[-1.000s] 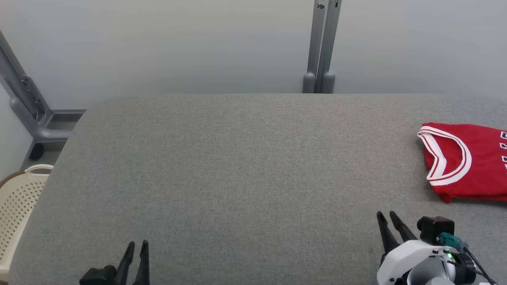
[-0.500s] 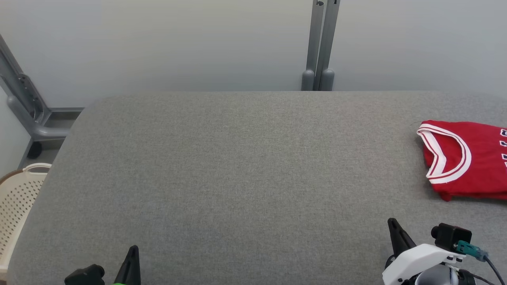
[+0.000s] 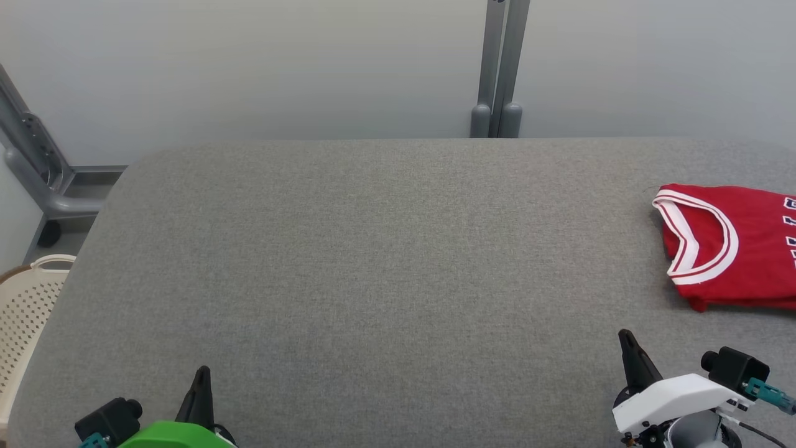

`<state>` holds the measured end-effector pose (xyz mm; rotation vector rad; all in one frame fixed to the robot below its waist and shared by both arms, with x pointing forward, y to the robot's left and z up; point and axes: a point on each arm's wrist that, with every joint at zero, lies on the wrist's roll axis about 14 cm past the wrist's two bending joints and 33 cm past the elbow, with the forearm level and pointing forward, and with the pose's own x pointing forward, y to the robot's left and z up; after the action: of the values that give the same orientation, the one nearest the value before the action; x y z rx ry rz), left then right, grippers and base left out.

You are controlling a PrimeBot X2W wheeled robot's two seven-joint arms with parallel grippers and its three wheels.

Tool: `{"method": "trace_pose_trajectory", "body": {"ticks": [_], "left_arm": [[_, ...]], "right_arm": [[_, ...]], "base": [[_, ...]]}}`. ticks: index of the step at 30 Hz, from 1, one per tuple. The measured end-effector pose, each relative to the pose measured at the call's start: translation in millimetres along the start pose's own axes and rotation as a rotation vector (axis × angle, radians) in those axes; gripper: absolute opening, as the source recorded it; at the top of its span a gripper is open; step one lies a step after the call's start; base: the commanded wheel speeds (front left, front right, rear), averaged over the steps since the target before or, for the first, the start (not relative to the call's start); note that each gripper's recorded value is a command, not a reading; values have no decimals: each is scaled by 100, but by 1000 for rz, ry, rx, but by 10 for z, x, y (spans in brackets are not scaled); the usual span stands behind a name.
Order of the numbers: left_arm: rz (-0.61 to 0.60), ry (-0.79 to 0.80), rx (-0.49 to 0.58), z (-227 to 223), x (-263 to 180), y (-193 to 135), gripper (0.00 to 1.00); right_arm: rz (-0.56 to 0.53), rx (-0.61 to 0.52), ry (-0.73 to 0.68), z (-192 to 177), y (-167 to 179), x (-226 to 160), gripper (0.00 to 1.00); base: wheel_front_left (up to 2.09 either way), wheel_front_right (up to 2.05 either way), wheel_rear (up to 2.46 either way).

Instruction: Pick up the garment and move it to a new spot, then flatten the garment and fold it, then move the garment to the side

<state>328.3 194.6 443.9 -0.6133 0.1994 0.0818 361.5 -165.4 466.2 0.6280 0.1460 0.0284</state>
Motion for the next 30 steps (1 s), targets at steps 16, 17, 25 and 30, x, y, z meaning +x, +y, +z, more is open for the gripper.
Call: {"method": "trace_pose_trajectory", "body": {"ticks": [16, 17, 25, 30], "left_arm": [[-15, 6, -231, 112, 145, -78, 0], [-18, 5, -246, 118, 153, -87, 0], [-27, 6, -332, 159, 201, -115, 0], [-41, 6, -380, 203, 244, -152, 0]], "right_arm": [[-5, 230, -53, 153, -20, 13, 0], [-5, 243, -55, 160, -20, 14, 0], [-3, 326, -75, 216, -27, 18, 0], [-1, 382, -85, 247, -31, 20, 0]], "base": [[0, 0, 0], [0, 0, 0], [0, 0, 0], [0, 0, 0]]}}
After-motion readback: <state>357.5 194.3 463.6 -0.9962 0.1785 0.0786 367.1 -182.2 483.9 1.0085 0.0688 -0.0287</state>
